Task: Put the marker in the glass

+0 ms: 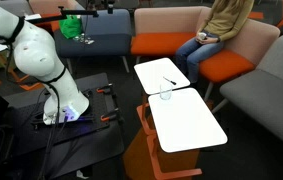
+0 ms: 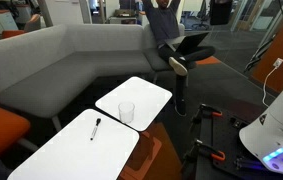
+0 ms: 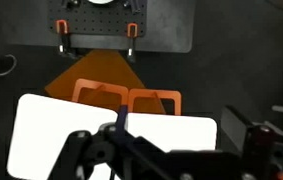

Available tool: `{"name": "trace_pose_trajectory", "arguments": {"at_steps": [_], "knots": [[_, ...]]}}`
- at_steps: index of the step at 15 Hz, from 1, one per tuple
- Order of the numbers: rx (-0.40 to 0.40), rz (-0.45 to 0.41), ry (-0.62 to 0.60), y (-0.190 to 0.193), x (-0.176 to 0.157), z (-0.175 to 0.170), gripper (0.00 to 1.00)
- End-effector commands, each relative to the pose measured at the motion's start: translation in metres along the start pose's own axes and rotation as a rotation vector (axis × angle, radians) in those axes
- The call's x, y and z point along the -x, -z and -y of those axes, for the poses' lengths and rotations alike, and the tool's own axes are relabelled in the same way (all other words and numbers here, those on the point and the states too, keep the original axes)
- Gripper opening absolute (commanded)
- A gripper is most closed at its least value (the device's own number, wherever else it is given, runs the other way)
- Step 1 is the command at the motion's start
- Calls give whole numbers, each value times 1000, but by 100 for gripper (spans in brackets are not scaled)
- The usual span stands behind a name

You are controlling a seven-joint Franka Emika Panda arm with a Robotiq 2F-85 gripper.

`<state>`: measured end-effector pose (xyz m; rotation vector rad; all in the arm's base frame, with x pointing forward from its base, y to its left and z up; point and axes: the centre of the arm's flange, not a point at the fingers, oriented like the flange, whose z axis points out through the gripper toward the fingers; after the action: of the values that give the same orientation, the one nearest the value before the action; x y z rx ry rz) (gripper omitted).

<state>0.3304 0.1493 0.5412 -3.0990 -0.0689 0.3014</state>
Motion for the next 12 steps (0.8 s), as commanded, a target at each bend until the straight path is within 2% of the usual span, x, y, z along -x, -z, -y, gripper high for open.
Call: {"name": "trace_pose_trajectory", "arguments": {"at_steps": [1, 8, 10, 12], "knots": [[0, 0, 0, 0, 0, 0, 100], [0, 0, 0, 0, 0, 0, 100], [-4, -20, -30, -2, -15, 0, 100], [-1, -82, -85, -6, -43, -1, 100]]}}
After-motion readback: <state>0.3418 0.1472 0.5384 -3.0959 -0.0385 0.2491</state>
